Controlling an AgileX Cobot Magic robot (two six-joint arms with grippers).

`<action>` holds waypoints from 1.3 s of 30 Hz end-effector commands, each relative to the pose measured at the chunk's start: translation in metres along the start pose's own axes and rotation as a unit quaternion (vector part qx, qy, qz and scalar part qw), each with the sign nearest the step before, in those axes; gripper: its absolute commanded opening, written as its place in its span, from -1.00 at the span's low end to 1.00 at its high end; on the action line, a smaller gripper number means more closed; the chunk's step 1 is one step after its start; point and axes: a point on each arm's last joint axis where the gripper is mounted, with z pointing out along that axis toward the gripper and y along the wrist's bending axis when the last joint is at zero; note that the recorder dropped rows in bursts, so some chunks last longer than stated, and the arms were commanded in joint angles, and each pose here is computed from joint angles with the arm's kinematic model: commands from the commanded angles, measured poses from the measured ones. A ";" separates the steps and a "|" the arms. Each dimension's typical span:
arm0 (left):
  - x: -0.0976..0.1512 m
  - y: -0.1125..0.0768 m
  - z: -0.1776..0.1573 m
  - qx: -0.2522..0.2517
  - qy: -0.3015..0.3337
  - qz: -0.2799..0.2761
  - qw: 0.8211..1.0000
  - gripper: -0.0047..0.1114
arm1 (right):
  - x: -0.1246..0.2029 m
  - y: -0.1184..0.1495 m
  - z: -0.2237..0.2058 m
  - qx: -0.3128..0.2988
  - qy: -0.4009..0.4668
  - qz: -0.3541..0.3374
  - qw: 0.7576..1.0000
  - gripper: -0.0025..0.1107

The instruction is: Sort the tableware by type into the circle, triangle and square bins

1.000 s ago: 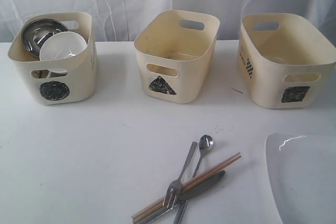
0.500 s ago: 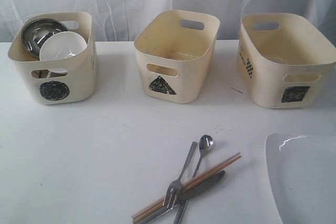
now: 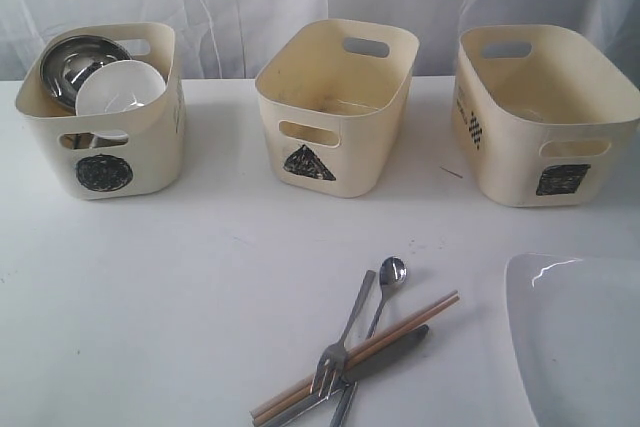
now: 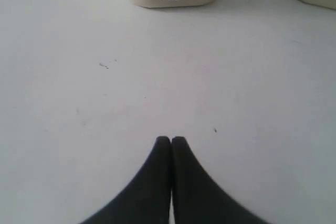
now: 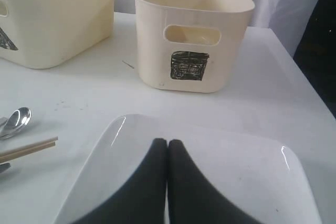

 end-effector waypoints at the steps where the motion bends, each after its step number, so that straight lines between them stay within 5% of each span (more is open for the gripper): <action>1: 0.008 0.008 -0.001 -0.044 0.037 -0.052 0.997 -0.92 | 0.001 0.000 0.000 0.000 -0.001 0.003 1.000 -0.96; 5: 0.009 0.015 -0.002 -0.086 0.041 -0.081 0.992 -0.92 | 0.001 0.000 0.000 0.000 -0.001 0.003 1.000 -0.96; 27: 0.008 0.015 -0.002 -0.085 0.036 -0.078 0.993 -0.92 | 0.001 -0.001 0.000 0.003 -0.001 -0.013 1.000 -0.96; 29: 0.008 0.015 -0.002 -0.085 0.036 -0.078 0.993 -0.92 | -0.002 -0.004 0.000 0.022 -0.014 -0.106 0.994 -0.96; 31: 0.008 0.015 -0.002 -0.085 0.036 -0.078 0.993 -0.92 | -0.016 0.001 -0.002 0.004 -0.098 -0.071 0.993 -0.96; 32: 0.008 0.015 -0.002 -0.085 0.036 -0.078 0.993 -0.92 | -0.032 0.002 -0.006 -0.024 -0.186 0.060 0.980 -0.96; 33: 0.008 0.015 -0.002 -0.085 0.036 -0.078 0.993 -0.92 | -0.048 0.000 -0.014 -0.053 -0.280 0.189 0.940 -0.96; 35: 0.008 0.015 -0.002 -0.085 0.036 -0.078 0.993 -0.92 | -0.066 -0.008 -0.030 -0.083 -0.403 0.286 0.866 -0.96; 38: 0.008 0.015 -0.002 -0.085 0.036 -0.078 0.993 -0.92 | -0.068 -0.022 -0.036 -0.073 -0.440 0.412 0.794 -0.96; 39: 0.008 0.015 -0.002 -0.085 0.036 -0.078 0.993 -0.92 | -0.074 -0.029 -0.042 -0.079 -0.458 0.476 0.747 -0.96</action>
